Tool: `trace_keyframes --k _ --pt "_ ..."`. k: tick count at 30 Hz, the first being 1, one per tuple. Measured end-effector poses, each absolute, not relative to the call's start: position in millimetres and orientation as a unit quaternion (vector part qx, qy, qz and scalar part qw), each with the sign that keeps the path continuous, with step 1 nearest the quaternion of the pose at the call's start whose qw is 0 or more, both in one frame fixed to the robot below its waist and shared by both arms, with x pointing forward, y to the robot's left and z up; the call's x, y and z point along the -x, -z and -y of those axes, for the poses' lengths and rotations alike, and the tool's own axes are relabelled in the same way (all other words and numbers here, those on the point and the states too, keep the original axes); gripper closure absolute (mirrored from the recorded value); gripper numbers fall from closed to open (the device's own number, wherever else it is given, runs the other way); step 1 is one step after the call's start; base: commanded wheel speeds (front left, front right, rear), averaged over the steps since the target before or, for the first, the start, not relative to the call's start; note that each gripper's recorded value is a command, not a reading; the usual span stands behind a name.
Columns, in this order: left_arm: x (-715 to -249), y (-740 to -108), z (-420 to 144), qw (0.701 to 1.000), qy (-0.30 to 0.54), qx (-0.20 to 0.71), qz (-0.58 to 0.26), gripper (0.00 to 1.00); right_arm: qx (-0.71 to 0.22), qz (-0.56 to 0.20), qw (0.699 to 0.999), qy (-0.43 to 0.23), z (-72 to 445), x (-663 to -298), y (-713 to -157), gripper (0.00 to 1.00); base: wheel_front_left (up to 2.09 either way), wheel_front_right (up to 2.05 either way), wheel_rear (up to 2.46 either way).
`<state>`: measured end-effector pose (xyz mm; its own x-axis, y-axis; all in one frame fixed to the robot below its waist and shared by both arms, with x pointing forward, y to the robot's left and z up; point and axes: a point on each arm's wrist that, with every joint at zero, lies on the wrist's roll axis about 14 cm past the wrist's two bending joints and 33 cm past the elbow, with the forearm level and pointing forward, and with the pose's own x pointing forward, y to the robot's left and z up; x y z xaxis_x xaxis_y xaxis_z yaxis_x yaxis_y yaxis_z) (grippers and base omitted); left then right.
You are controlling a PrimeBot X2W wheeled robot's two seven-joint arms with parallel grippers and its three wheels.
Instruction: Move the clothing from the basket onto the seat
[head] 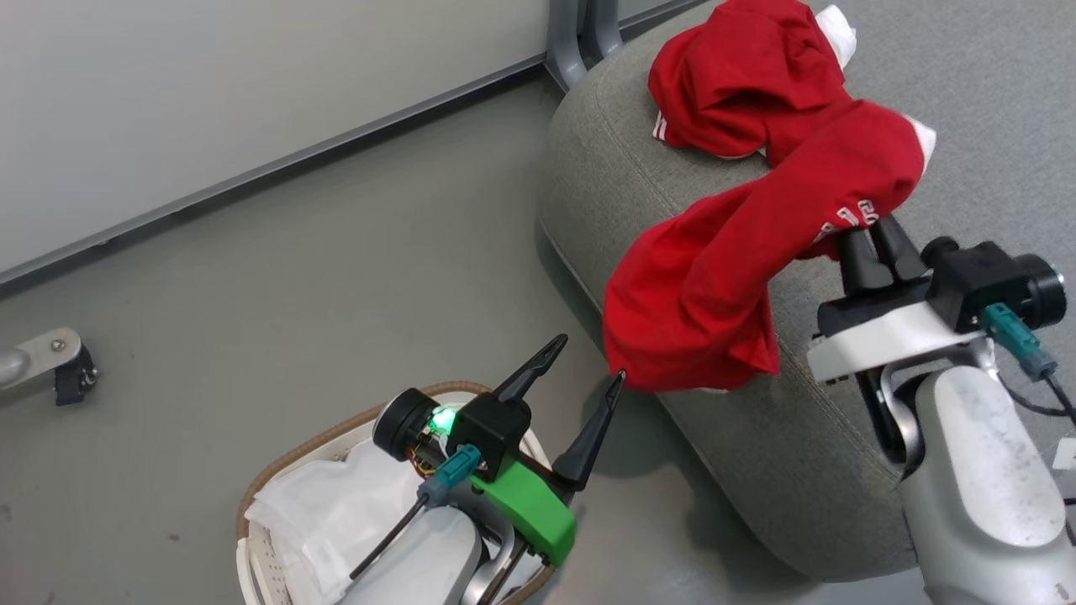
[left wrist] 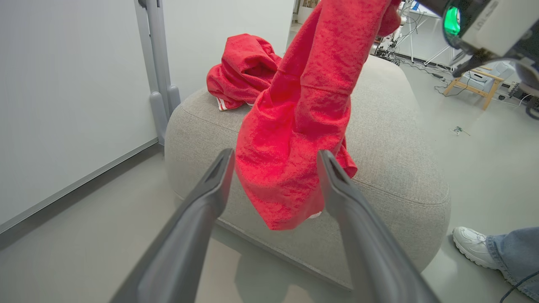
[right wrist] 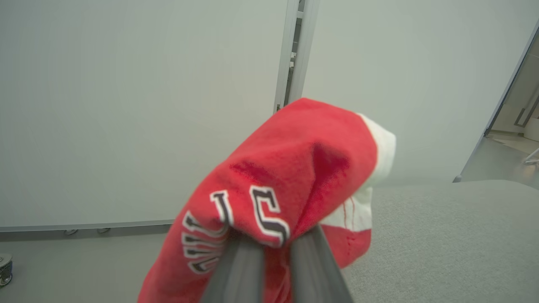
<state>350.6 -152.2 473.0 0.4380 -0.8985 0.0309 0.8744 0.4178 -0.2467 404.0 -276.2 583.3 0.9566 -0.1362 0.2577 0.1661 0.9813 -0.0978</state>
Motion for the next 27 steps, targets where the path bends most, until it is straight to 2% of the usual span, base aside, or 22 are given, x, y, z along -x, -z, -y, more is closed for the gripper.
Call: trace_keyframes --k 6,13,19,23,27 --pt "-357.2 -462.5 153.9 0.837 0.531 0.117 -0.062 0.0 0.123 0.178 0.971 0.101 312.9 -421.7 -634.5 1.0 0.0 0.0 0.0" --pt "-373.7 -454.8 144.3 0.845 0.52 0.112 -0.058 0.0 0.23 0.244 0.933 0.13 357.9 -442.1 -716.4 1.0 0.0 0.0 0.0" --pt "-387.5 -435.9 133.0 0.852 0.508 0.107 -0.067 0.0 0.276 0.255 0.909 0.181 402.7 -458.8 -756.4 1.0 0.0 0.0 0.0" --pt "-402.7 -421.0 123.3 0.859 0.497 0.101 -0.072 0.0 0.277 0.226 0.91 0.212 430.6 -479.5 -747.6 1.0 0.0 0.0 0.0" --pt "-416.9 -404.3 112.8 0.868 0.479 0.104 -0.082 0.0 0.258 0.169 0.925 0.223 448.1 -506.4 -695.7 1.0 0.0 0.0 0.0"
